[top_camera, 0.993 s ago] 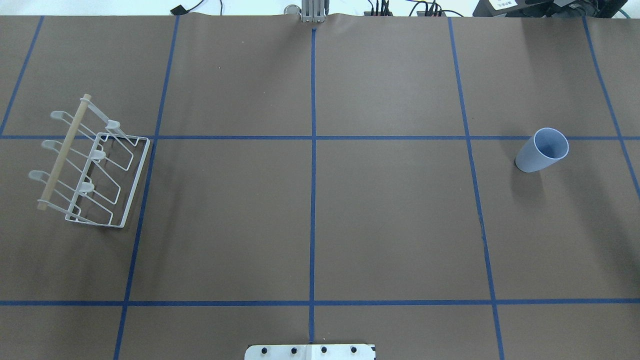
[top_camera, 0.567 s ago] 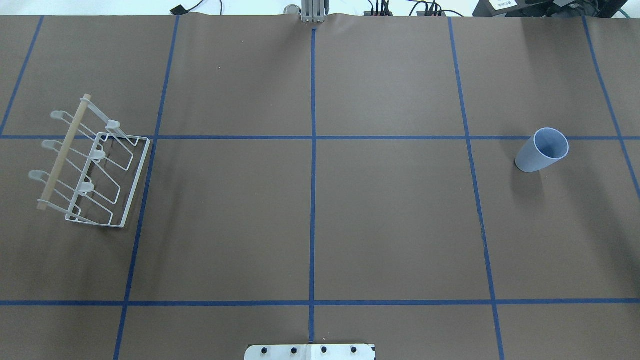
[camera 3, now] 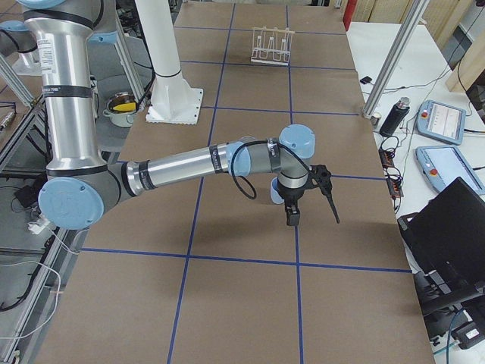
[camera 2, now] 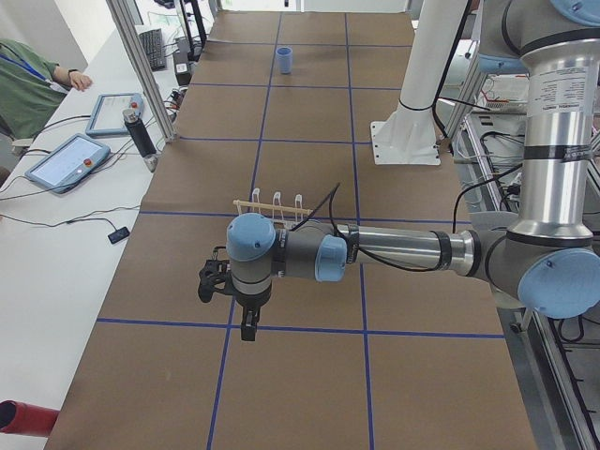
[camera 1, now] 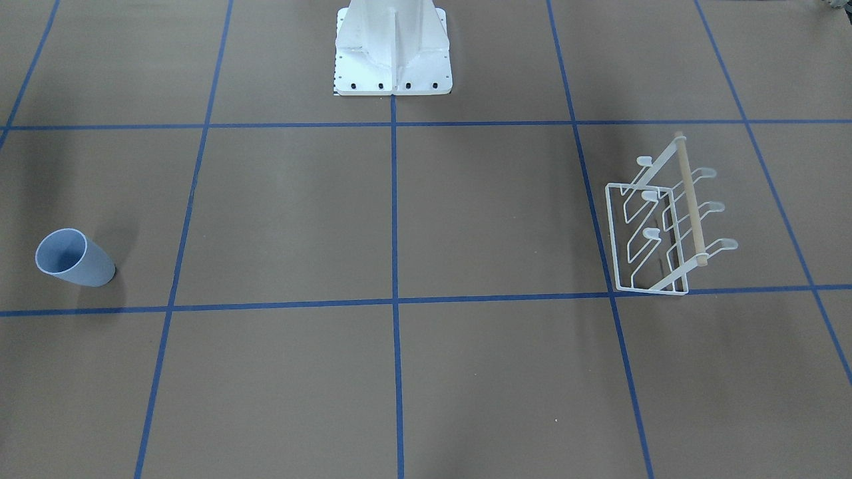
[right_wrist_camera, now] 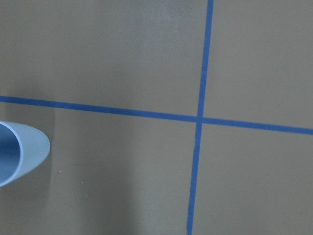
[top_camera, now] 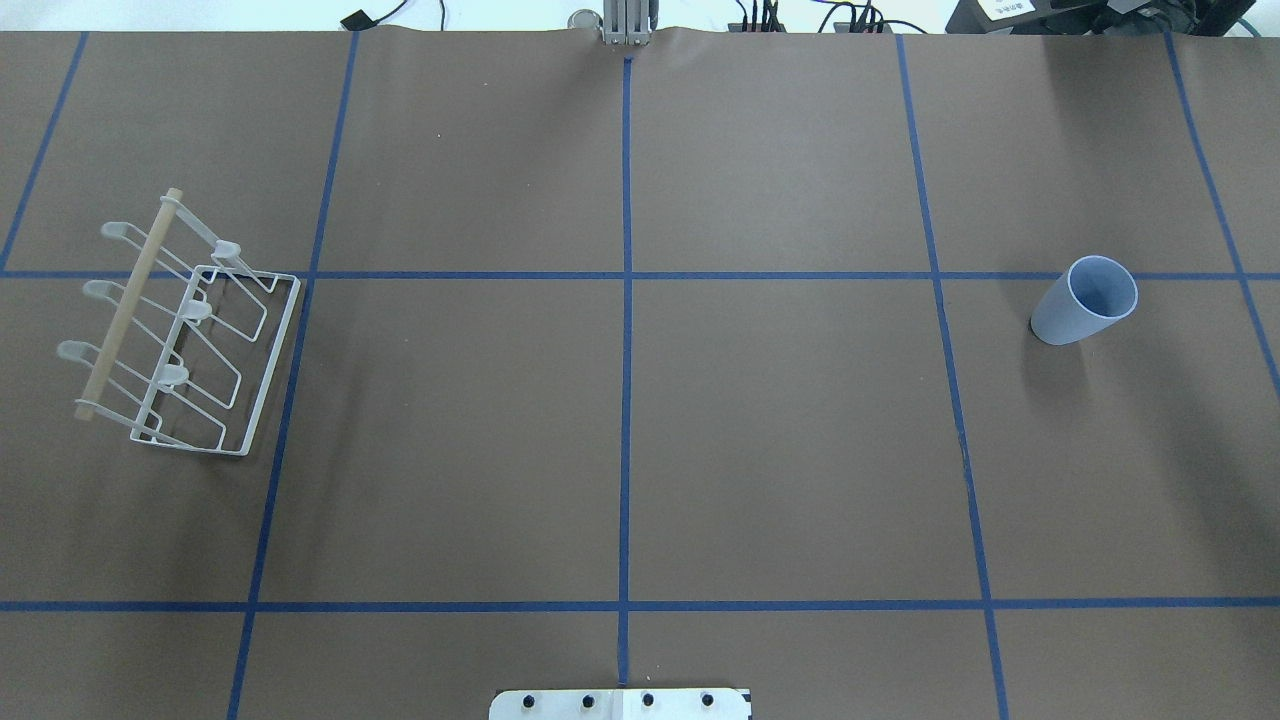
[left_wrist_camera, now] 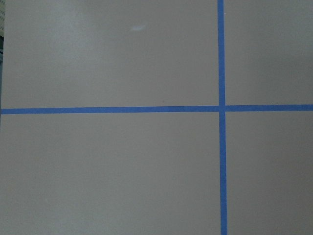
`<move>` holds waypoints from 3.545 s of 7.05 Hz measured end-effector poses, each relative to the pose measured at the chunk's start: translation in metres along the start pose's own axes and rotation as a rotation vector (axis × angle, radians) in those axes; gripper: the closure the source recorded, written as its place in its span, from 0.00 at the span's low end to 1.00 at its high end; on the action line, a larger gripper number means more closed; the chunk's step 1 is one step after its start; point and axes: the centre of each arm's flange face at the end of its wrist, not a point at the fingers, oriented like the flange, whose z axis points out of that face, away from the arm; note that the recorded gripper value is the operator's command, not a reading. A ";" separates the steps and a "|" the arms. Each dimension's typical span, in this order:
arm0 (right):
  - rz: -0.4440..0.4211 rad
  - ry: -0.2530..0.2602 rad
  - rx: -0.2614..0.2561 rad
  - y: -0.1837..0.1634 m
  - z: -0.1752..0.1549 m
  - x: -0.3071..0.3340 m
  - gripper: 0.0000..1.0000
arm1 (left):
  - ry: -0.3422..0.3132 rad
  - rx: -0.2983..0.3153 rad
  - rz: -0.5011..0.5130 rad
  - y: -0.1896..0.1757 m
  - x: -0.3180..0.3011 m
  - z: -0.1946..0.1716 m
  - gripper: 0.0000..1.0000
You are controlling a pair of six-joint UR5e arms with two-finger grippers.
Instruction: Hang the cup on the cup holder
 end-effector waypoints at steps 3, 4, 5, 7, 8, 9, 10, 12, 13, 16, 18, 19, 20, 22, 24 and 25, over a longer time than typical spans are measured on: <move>-0.129 -0.039 -0.024 -0.024 0.053 -0.088 0.00 | 0.037 -0.004 0.019 0.002 0.009 0.006 0.02; -0.109 -0.061 -0.023 -0.031 0.066 -0.121 0.00 | 0.038 -0.006 0.021 0.004 0.008 0.008 0.02; -0.092 -0.072 -0.030 -0.034 0.079 -0.137 0.00 | 0.039 -0.004 0.024 0.004 0.008 0.009 0.02; -0.076 -0.073 -0.066 -0.039 0.103 -0.143 0.00 | 0.039 0.004 0.030 0.003 0.009 0.008 0.02; -0.069 -0.071 -0.082 -0.047 0.114 -0.144 0.00 | 0.039 0.005 0.032 0.004 0.009 0.008 0.02; -0.063 -0.069 -0.097 -0.056 0.124 -0.144 0.00 | 0.039 0.006 0.033 0.004 0.009 0.008 0.02; -0.057 -0.066 -0.112 -0.063 0.133 -0.143 0.00 | 0.039 0.007 0.035 0.003 0.010 0.007 0.02; -0.041 -0.064 -0.151 -0.063 0.153 -0.137 0.00 | 0.050 0.010 0.037 0.003 0.012 0.006 0.02; -0.036 -0.075 -0.165 -0.060 0.158 -0.135 0.07 | 0.057 0.010 0.039 0.003 0.013 0.006 0.02; -0.013 -0.147 -0.207 -0.047 0.162 -0.133 1.00 | 0.063 0.013 0.043 0.002 0.014 0.005 0.02; -0.018 -0.158 -0.211 -0.038 0.162 -0.129 1.00 | 0.092 0.013 0.040 0.002 0.018 0.004 0.02; -0.026 -0.159 -0.203 -0.036 0.158 -0.130 1.00 | 0.128 0.011 0.037 0.003 0.022 0.003 0.02; -0.042 -0.165 -0.186 -0.036 0.149 -0.137 1.00 | 0.163 0.010 0.037 0.002 0.026 0.003 0.02; -0.097 -0.232 -0.120 -0.038 0.105 -0.177 1.00 | 0.196 0.025 0.064 -0.004 0.035 -0.002 0.02; -0.095 -0.348 0.009 -0.042 0.048 -0.235 1.00 | 0.221 0.055 0.105 -0.026 0.062 -0.011 0.02; -0.048 -0.437 0.078 -0.042 0.028 -0.271 1.00 | 0.236 0.076 0.066 -0.045 0.084 -0.022 0.02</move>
